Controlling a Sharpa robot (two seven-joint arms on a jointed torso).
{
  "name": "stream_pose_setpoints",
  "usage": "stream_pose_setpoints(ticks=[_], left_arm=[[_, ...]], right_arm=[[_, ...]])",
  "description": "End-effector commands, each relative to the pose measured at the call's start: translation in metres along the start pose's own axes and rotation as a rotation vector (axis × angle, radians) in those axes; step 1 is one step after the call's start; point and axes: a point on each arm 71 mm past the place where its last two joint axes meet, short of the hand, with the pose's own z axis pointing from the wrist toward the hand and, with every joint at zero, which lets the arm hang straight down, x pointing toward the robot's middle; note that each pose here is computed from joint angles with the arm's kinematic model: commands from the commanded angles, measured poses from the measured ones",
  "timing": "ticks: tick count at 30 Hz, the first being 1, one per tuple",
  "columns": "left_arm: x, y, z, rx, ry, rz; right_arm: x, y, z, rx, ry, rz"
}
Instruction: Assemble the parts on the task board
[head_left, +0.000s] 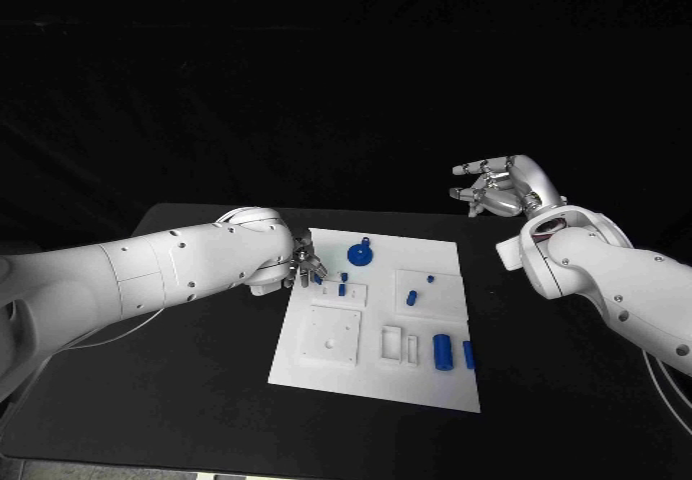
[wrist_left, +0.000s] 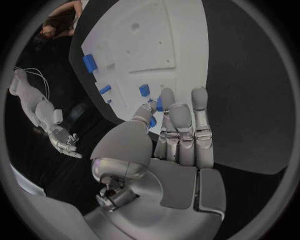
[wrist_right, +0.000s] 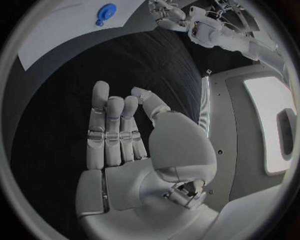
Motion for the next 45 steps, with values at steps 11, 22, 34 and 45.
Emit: stream_pose_setpoints(ticks=[11,22,34,45], left_arm=[[0.0117,-0.0041,0.0004,0.052,-0.116,-0.04],[0.0223,-0.0015,0.0036,0.042,-0.084,-0.021],[0.0254,-0.0011,0.0048,0.045,-0.09,0.023],[0.0273,-0.0024,0.0044,0.053,-0.087,0.03]], right_arm=[[0.002,0.008,0.0,-0.035,-0.028,0.028],[0.003,0.008,0.0,-0.033,-0.023,0.031],[0.003,0.007,0.0,-0.028,-0.015,0.03],[0.003,0.006,0.0,-0.025,-0.011,0.03]])
